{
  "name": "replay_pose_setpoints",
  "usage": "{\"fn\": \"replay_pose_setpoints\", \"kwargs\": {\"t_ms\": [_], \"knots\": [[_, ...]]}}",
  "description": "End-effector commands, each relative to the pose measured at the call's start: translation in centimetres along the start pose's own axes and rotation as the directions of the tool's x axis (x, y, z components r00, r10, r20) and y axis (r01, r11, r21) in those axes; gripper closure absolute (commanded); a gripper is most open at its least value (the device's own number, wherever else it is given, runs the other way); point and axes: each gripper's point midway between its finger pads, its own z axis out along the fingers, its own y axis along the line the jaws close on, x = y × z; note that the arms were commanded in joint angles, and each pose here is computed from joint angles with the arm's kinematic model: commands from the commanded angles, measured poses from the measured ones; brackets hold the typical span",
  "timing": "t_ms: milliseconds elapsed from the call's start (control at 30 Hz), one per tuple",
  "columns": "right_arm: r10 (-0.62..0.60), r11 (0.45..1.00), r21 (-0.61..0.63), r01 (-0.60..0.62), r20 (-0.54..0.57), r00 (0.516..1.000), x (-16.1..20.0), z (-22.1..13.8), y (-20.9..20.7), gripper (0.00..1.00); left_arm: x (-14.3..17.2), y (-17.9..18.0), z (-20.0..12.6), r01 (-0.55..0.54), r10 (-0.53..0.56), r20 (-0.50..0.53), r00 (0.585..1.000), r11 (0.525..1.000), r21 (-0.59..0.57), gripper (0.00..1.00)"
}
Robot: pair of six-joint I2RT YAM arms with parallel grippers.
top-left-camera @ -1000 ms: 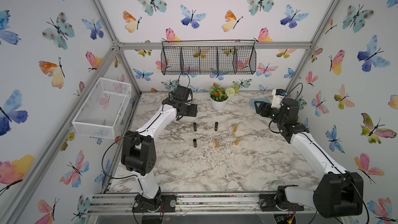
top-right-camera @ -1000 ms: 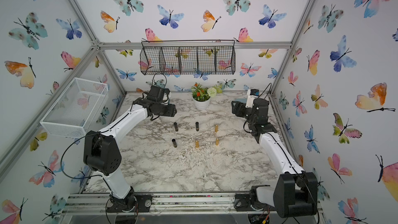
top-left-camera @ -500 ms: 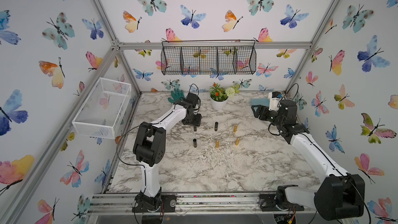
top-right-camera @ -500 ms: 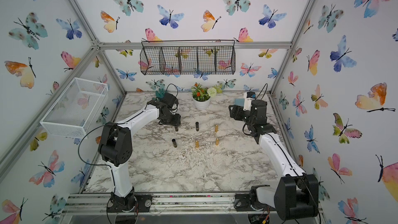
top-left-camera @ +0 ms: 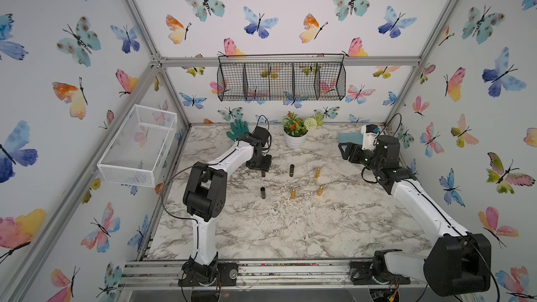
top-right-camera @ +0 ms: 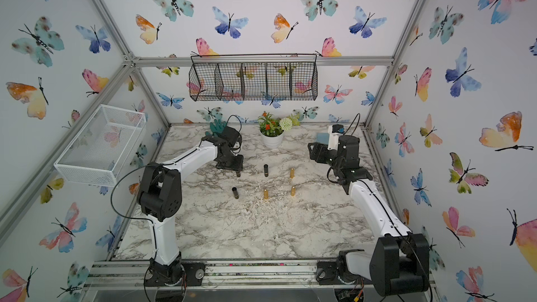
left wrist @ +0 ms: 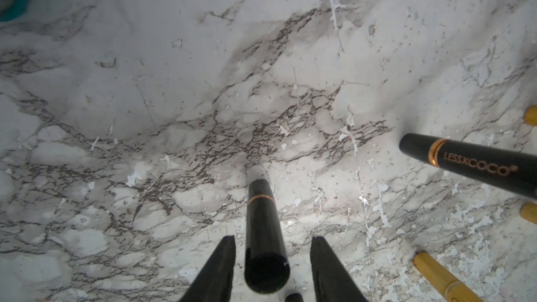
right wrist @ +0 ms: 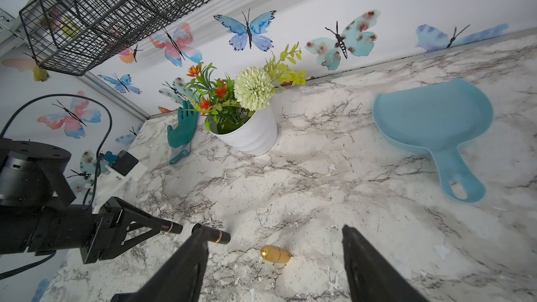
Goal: Open the lipstick cap
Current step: Pick up the lipstick at the center of the board.
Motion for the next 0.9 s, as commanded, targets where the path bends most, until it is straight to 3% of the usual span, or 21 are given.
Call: {"fn": "replay_pose_setpoints", "kwargs": {"t_ms": [0, 200, 433, 567, 633, 733, 867], "knots": [[-0.011, 1.0, -0.018, 0.01, -0.024, 1.0, 1.0, 0.5, 0.1, 0.25, 0.3, 0.2, 0.6, -0.005, 0.004, -0.029, 1.0, 1.0, -0.014, 0.61], [-0.013, 1.0, -0.014, 0.013, -0.019, 1.0, 0.9, 0.6, 0.1, 0.25, 0.6, 0.0, 0.7, -0.013, 0.013, -0.041, 0.999, 1.0, 0.001, 0.69], [-0.035, 0.998, -0.062, 0.034, -0.021, 0.999, 0.6, 0.8, 1.1, 0.28, 0.1, 0.7, -0.9, -0.018, 0.017, -0.012, 1.0, 0.999, -0.05, 0.87], [-0.14, 0.982, -0.132, 0.133, -0.043, 0.989, 1.0, 1.5, 3.9, 0.3, -1.6, 0.5, -5.9, 0.002, 0.003, 0.086, 0.996, 0.998, -0.059, 0.9], [-0.223, 0.957, -0.201, 0.209, -0.048, 0.974, 1.4, 1.6, 6.7, 0.29, -2.4, -0.3, -9.3, 0.013, -0.011, 0.133, 0.991, 1.0, -0.013, 0.9], [-0.357, 0.874, -0.36, 0.327, -0.019, 0.934, 2.2, 1.1, 12.4, 0.3, -2.7, -1.5, -14.6, 0.027, -0.041, 0.18, 0.983, 0.996, 0.083, 0.9], [-0.444, 0.756, -0.514, 0.406, 0.054, 0.895, 3.0, -0.4, 17.8, 0.32, -0.9, -2.5, -18.5, 0.043, -0.09, 0.238, 0.967, 0.979, 0.198, 0.91]]}}
